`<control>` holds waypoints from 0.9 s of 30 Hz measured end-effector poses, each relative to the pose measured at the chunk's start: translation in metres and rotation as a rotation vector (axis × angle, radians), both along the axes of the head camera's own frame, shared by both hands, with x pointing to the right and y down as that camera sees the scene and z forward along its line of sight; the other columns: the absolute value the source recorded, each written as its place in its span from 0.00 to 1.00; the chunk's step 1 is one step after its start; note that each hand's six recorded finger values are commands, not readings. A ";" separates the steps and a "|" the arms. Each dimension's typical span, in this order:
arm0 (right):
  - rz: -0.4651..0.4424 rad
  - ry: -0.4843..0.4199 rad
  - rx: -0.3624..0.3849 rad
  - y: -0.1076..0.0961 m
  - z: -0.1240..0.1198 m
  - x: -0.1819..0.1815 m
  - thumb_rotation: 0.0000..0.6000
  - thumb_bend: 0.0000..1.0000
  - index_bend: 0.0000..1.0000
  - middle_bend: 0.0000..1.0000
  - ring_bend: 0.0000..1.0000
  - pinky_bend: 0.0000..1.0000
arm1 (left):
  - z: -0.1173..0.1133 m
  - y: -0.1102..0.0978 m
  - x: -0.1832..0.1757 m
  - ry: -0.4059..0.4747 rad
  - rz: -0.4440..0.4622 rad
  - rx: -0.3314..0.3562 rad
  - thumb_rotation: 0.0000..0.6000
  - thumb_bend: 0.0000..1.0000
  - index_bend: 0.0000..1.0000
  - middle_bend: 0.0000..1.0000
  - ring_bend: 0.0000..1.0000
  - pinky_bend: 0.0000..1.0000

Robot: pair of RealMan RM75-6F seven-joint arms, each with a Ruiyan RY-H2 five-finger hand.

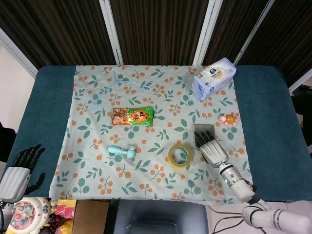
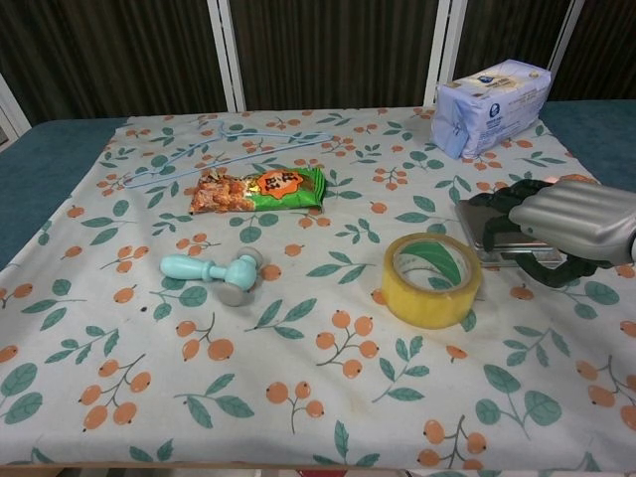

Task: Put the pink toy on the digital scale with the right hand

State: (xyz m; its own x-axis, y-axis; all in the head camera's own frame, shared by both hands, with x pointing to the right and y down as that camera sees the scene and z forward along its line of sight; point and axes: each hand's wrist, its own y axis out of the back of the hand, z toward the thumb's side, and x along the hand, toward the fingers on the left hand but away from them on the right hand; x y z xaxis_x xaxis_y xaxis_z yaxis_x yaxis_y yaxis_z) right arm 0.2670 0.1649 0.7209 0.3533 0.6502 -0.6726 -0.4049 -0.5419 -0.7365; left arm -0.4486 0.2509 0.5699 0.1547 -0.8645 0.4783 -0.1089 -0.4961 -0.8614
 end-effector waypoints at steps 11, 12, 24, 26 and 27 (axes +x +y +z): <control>0.005 0.009 -0.011 0.001 0.006 0.000 1.00 0.72 0.42 0.00 0.00 0.00 | -0.001 0.001 0.002 0.004 0.004 0.002 1.00 0.45 0.00 0.01 0.01 0.10; 0.005 0.010 -0.012 0.002 0.006 0.000 1.00 0.72 0.42 0.00 0.00 0.00 | -0.001 0.001 0.002 0.004 0.004 0.002 1.00 0.45 0.00 0.01 0.01 0.10; 0.005 0.013 -0.025 0.005 0.010 -0.002 1.00 0.72 0.40 0.00 0.00 0.00 | -0.003 0.001 0.001 0.008 0.003 0.004 1.00 0.45 0.00 0.01 0.01 0.10; 0.001 0.010 -0.025 0.006 0.009 -0.003 1.00 0.72 0.40 0.00 0.00 0.00 | -0.003 0.001 0.001 0.009 0.004 0.005 1.00 0.45 0.00 0.01 0.01 0.10; -0.001 0.009 -0.025 0.007 0.009 -0.003 1.00 0.72 0.40 0.00 0.00 0.00 | -0.003 0.001 0.001 0.010 0.004 0.006 1.00 0.45 0.00 0.01 0.01 0.10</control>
State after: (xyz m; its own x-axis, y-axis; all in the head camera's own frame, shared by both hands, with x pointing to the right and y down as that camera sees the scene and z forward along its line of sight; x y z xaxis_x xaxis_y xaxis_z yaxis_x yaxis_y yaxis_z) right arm 0.2640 0.1714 0.7301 0.3479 0.6323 -0.6922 -0.4122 -0.5599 -0.7187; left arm -0.4474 0.2522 0.5664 0.1626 -0.8667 0.4716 -0.1157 -0.4914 -0.8632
